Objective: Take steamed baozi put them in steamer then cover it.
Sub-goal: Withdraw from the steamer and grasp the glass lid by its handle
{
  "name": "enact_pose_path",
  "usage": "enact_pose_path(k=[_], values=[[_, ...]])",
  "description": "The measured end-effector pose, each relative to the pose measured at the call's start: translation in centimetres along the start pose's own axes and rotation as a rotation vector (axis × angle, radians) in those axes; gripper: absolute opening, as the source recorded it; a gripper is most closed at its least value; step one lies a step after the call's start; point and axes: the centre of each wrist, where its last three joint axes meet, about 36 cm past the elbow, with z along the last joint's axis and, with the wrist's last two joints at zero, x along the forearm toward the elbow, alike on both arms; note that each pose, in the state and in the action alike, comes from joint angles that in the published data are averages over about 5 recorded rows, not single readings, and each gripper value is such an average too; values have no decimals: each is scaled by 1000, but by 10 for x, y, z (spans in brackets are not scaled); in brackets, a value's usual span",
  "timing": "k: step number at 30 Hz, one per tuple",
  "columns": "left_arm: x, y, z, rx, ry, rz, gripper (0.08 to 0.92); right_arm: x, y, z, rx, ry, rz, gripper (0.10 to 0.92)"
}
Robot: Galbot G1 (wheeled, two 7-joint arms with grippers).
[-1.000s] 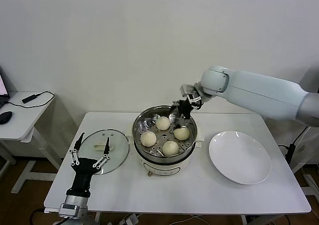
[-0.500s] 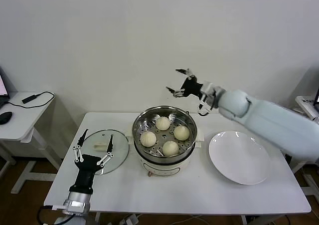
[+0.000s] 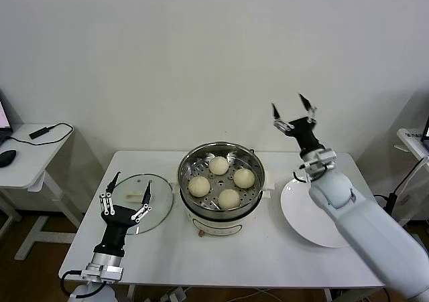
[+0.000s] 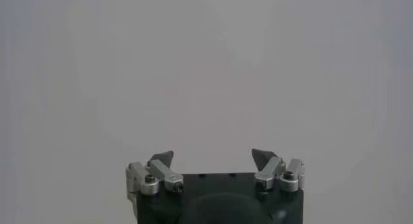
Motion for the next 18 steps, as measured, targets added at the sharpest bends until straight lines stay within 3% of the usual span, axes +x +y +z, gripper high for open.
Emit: enact_pose_path(k=[8, 18], values=[[-2, 2, 34, -214, 39, 57, 823, 79, -8, 39, -35, 62, 203, 823], [2, -4, 93, -523, 99, 177, 823, 169, 8, 70, -43, 178, 282, 823]])
